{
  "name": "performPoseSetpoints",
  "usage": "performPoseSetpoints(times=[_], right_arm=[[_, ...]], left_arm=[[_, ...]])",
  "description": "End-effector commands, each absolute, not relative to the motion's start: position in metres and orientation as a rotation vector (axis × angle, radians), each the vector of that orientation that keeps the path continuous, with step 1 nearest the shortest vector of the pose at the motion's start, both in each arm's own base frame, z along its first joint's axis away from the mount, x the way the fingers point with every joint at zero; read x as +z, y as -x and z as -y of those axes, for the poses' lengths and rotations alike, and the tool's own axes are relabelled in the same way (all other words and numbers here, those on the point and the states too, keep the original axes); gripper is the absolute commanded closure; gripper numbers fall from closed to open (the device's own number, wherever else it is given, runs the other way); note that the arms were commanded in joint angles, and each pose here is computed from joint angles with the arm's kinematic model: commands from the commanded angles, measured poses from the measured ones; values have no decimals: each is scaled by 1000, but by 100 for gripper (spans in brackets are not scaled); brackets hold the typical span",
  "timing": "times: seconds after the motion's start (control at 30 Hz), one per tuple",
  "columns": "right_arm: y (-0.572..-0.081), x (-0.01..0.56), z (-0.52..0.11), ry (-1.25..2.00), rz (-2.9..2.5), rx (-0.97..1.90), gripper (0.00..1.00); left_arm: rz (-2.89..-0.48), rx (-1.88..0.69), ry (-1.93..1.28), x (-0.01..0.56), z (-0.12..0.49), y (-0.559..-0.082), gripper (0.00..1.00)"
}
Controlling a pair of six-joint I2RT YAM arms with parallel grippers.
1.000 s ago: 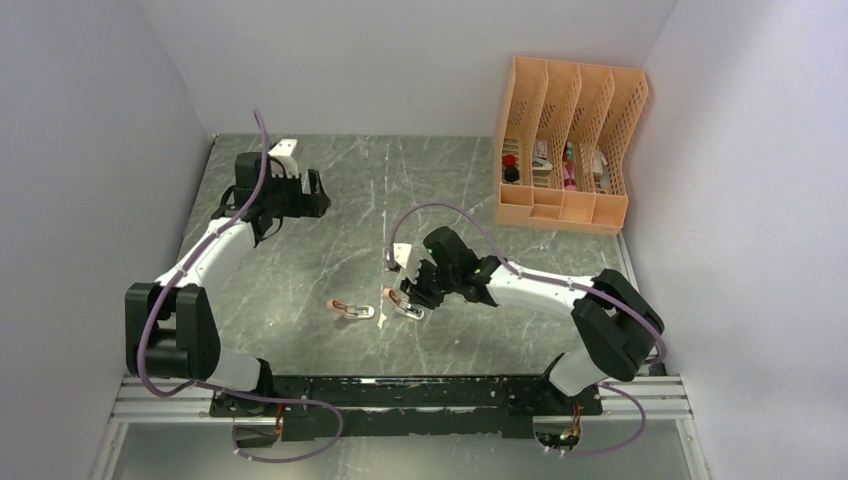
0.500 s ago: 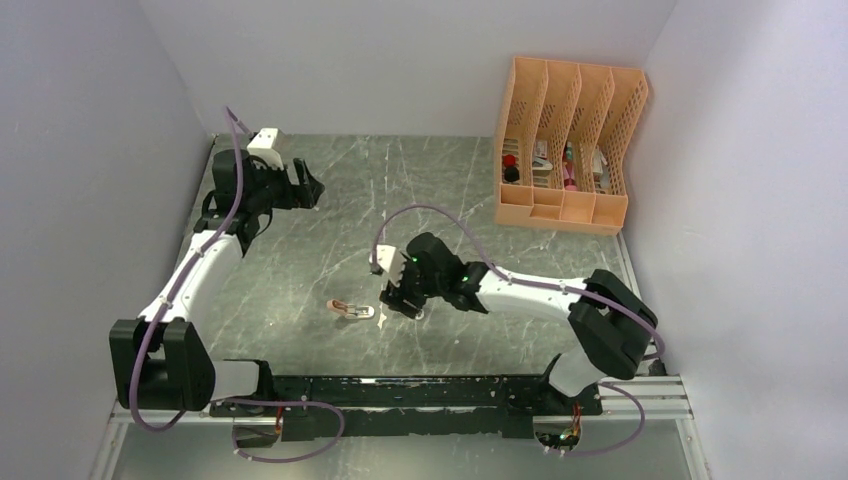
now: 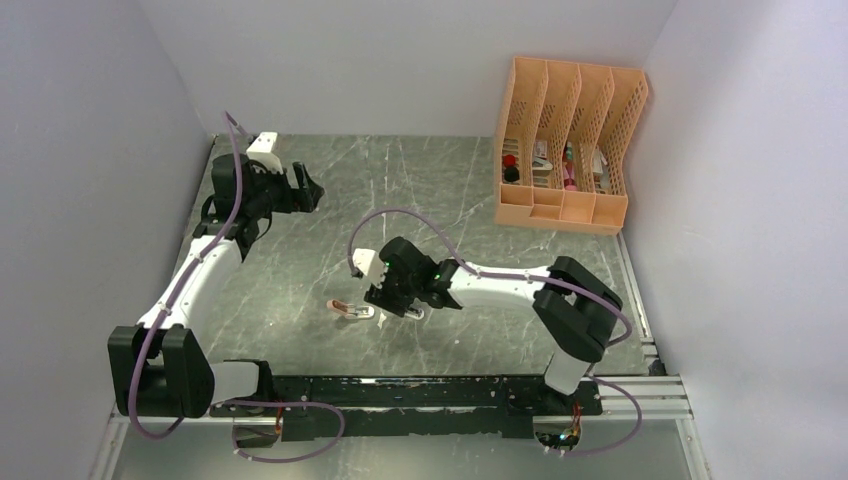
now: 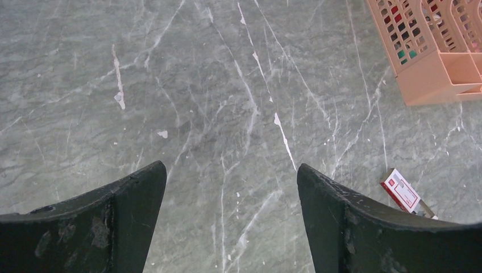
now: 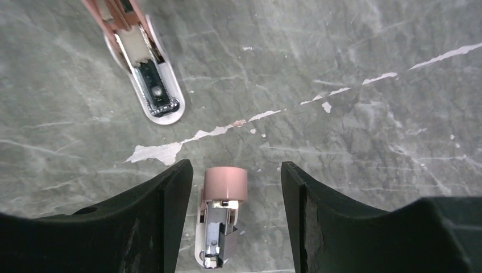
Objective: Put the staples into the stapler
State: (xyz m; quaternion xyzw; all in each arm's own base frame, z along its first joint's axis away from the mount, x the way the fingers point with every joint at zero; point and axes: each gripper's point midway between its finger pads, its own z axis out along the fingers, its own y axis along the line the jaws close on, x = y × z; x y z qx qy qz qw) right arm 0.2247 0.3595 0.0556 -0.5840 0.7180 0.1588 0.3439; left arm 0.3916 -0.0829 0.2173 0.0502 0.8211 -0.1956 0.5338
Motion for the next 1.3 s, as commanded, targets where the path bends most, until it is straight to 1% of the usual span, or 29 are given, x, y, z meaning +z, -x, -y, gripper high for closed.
performPoseSetpoints(times=[0.0,0.07,0.17,0.2,0.33,0.43,0.57,0.6,0.67,0.73,0.77,0.8,0.87,1.03,1.17,1.27], right_arm=[[-236,54,-359,1514,-1890,337,39],[-232,53,-361,1520,-1897,365,44],[-223,49,-361,1532,-1934,407,62],[-221,47,-359,1531,-1949,413,64],[-213,38,-347,1505,-1999,414,63],[-209,35,-339,1482,-2028,408,56],[-206,36,-333,1471,-2039,406,55],[-206,36,-332,1467,-2040,402,56],[-207,38,-331,1449,-2037,403,66],[-208,40,-332,1421,-2029,405,82],[-209,42,-333,1407,-2024,410,88],[-211,45,-335,1387,-2017,418,91],[-215,55,-340,1336,-1983,453,94],[-225,99,-354,1154,-1776,610,96],[-240,154,-358,886,-1572,733,98],[-241,217,-353,655,-1334,886,98]], left_arm=[[-1920,-477,-122,226,83,-391,11],[-1926,-480,-122,225,83,-391,11],[-1925,-483,-121,224,83,-391,11],[-1927,-480,-120,223,83,-392,11],[-1932,-477,-117,221,82,-392,11],[-1934,-487,-118,221,84,-393,12],[-1938,-490,-116,219,84,-393,12],[-1942,-490,-114,218,84,-393,12],[-1943,-485,-112,218,83,-394,12],[-1945,-480,-110,218,83,-394,12],[-1945,-478,-110,217,82,-394,12],[-1946,-477,-109,217,82,-394,12],[-1948,-476,-108,216,82,-394,12],[-1950,-484,-110,216,83,-395,12],[-1945,-482,-113,217,83,-394,12],[-1944,-485,-108,216,83,-394,12]])
